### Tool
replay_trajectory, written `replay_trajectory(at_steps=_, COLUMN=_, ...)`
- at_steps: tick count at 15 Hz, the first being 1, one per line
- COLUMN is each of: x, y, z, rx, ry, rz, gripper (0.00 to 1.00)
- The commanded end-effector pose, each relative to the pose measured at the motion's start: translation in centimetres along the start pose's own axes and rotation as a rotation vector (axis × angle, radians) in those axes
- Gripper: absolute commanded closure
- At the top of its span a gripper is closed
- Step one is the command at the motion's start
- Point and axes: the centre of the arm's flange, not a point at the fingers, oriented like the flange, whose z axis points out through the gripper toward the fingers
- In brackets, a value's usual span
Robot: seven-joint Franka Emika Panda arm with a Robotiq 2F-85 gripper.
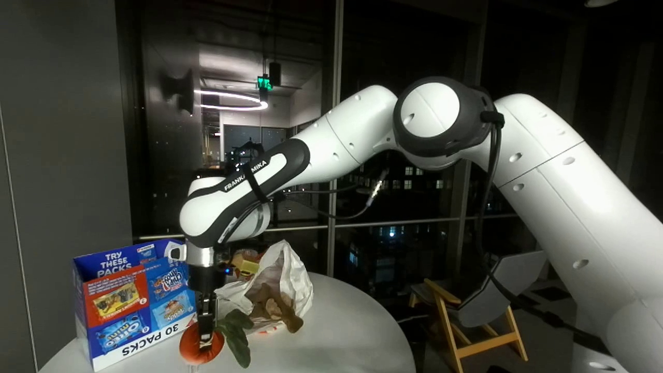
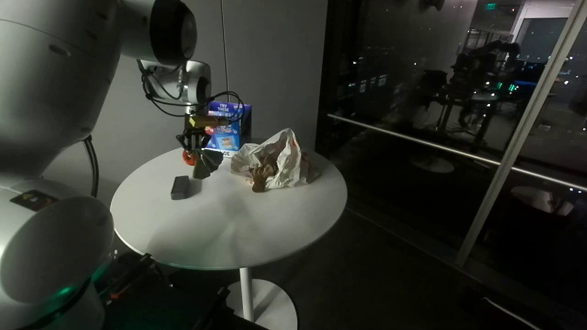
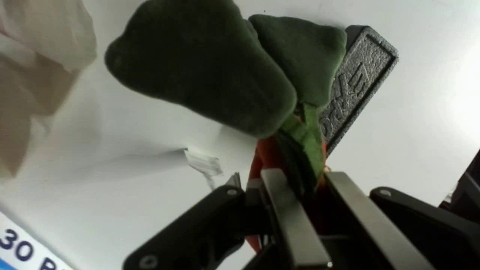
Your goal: Remove the objects inside the bag
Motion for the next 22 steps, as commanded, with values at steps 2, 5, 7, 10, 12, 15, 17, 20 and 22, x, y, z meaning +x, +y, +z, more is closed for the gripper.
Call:
replay_trajectory(at_steps=2, x=3.0, y=0.6, z=2.7, rx=0.111, ry=0.044, rz=-0.218, gripper=0.55)
replay_trajectory(at_steps=5, x=2.9, y=1.2, z=3.0, rx=0.186, ry=0.067, rz=-0.197, gripper=0.37)
replay_trajectory(at_steps=7, x=2.3, y=1.7, z=2.1, rx=0.227, ry=0.084, rz=-0.134, gripper=0.21)
replay_trajectory(at_steps=10, x=1.2, y=2.7, z=0.1, rx=0.195, ry=0.1, rz=-0.044, gripper=0.01)
replay_trajectory(at_steps=12, x=0.6, y=3.5, z=-0.5, rx=0.186, ry=0.099, rz=0.0, gripper=0.0)
replay_trajectory(at_steps=15, x=-0.9, y=5.6, z=-1.2, rx=0.057, ry=0.105, rz=0.126, gripper=0.0)
replay_trajectory(at_steps=17, x=-2.6, y=7.2, z=-1.9, rx=-0.013, ry=0.121, rz=0.205, gripper=0.0)
replay_trajectory(at_steps=20, x=-5.7, y=9.1, z=-3.3, rx=-0.104, ry=0.153, rz=0.339, gripper=0.0)
replay_trajectory(at_steps=22, x=-7.9, y=9.8, z=-4.3, rx=-0.153, ry=0.162, rz=0.436, gripper=0.0)
